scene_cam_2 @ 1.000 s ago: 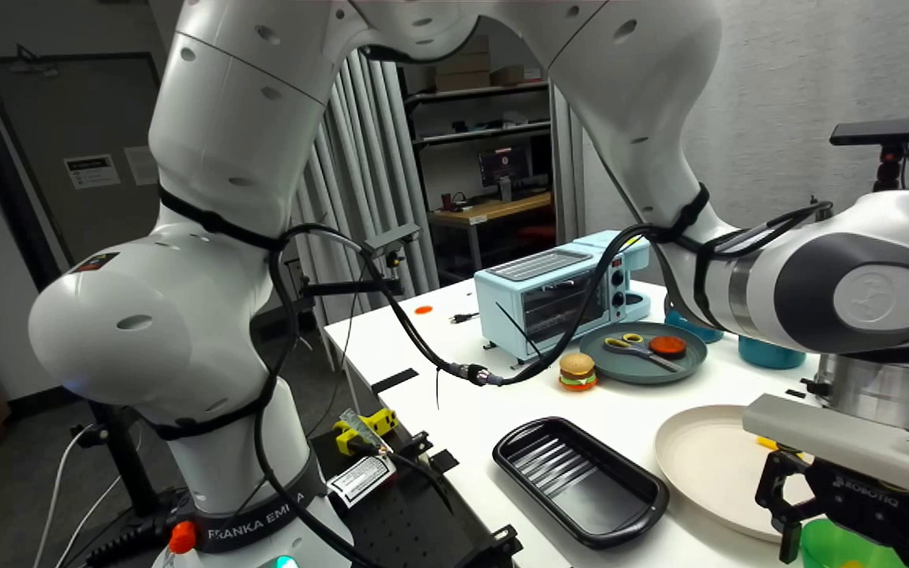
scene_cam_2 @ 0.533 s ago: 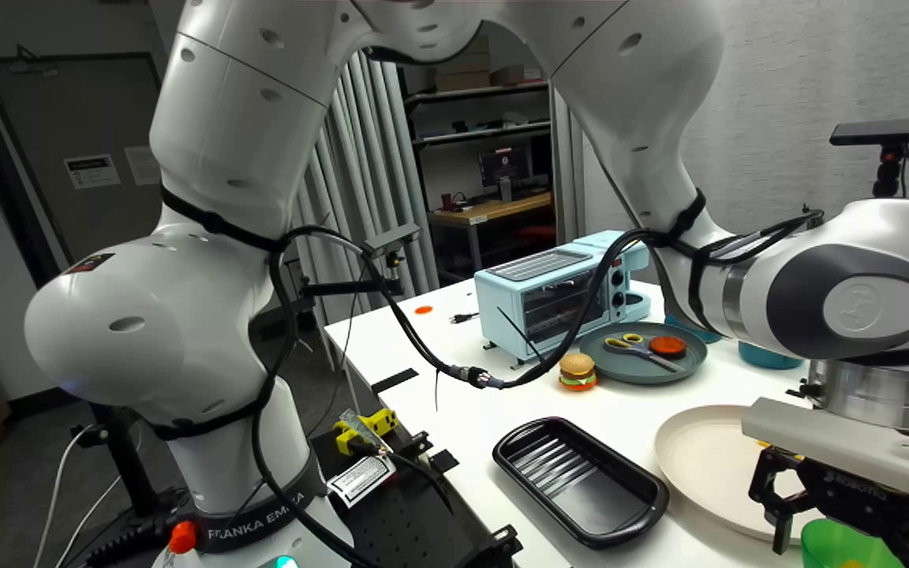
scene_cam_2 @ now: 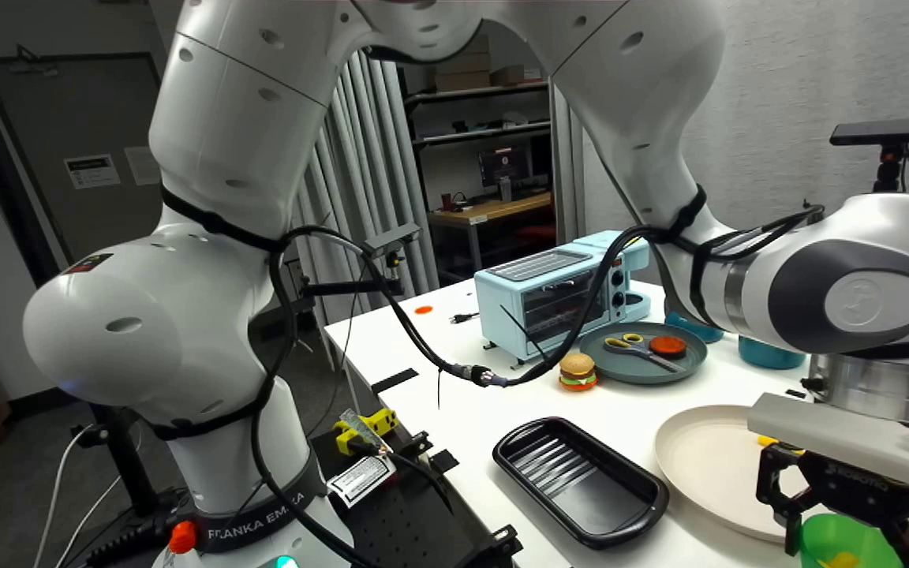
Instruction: Pour the contents from the green cup onto the brown plate
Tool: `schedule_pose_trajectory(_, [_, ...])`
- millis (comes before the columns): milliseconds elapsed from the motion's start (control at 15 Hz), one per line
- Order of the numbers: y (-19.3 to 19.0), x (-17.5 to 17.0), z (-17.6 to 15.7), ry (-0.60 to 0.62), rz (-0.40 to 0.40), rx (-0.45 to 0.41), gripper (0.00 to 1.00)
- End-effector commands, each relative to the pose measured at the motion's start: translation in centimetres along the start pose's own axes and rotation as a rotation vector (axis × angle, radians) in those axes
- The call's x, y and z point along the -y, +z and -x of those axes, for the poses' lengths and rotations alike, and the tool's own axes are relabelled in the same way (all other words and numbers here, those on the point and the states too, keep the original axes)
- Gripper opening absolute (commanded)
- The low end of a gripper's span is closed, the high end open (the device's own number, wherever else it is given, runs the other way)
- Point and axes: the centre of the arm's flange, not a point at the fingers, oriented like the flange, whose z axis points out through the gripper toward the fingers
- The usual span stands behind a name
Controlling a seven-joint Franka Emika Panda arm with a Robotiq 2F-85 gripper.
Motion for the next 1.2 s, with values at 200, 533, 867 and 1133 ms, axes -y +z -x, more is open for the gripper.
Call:
schedule_pose_trajectory(200, [-1.2,-1.5,-0.2,-0.021,0.018,-0.011,0.5])
schedule_pose_trajectory(533, [-5.9,-1.8,-0.8,-0.062,0.053,-0.073,0.5])
schedule_pose_trajectory(867, [-10.3,0.0,-1.9,-0.156,0.116,-0.144,0.5])
schedule_pose_trajectory(1133, [-13.1,3.1,-3.4,-0.25,0.142,-0.186,0.5])
